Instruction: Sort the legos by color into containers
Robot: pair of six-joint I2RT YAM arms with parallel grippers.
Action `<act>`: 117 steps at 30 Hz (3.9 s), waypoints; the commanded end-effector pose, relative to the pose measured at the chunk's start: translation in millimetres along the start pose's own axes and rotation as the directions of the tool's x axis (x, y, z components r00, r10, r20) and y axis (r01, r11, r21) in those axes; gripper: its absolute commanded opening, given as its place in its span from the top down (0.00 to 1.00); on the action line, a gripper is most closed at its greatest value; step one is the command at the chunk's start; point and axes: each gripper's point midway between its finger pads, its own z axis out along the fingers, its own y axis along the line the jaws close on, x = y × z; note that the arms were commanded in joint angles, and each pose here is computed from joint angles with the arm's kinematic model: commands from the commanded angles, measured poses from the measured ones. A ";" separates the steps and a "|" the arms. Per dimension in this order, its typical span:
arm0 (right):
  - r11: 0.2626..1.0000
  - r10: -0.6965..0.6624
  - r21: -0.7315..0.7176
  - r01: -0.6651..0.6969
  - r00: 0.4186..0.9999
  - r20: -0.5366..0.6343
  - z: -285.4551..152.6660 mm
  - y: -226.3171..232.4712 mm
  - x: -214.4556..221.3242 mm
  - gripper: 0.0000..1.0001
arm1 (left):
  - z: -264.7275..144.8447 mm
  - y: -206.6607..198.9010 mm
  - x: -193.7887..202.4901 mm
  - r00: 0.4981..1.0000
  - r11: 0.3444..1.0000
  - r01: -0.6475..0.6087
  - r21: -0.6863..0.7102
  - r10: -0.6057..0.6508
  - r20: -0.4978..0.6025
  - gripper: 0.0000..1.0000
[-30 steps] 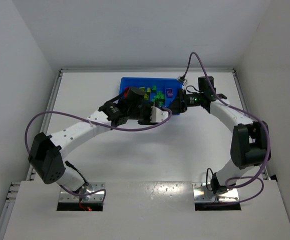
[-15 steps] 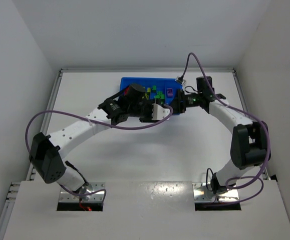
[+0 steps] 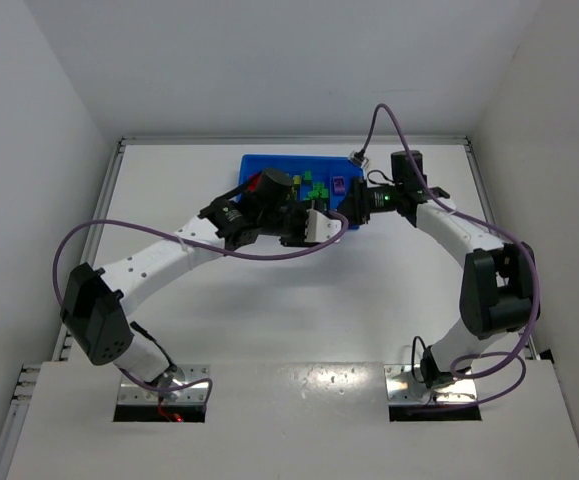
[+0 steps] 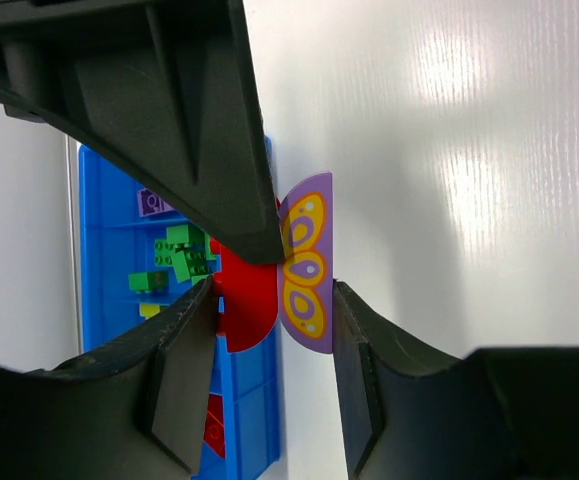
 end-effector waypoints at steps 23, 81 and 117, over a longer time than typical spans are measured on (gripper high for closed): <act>0.985 -0.162 -0.042 0.167 0.981 0.110 -26.8 12.8 -31.8 1.00 | -81.1 51.5 -32.6 0.552 0.704 0.690 0.166 -0.661 0.508 0.03; 0.894 -0.446 0.054 0.445 0.871 0.205 -28.7 56.1 -81.9 1.00 | -25.3 13.7 -38.2 0.459 0.462 0.623 0.631 -0.869 0.183 0.93; 0.871 -0.409 0.350 0.346 0.904 0.124 130.5 -138.1 -189.6 1.00 | -161.9 59.0 114.8 0.400 0.367 0.916 -0.160 -0.823 0.402 0.93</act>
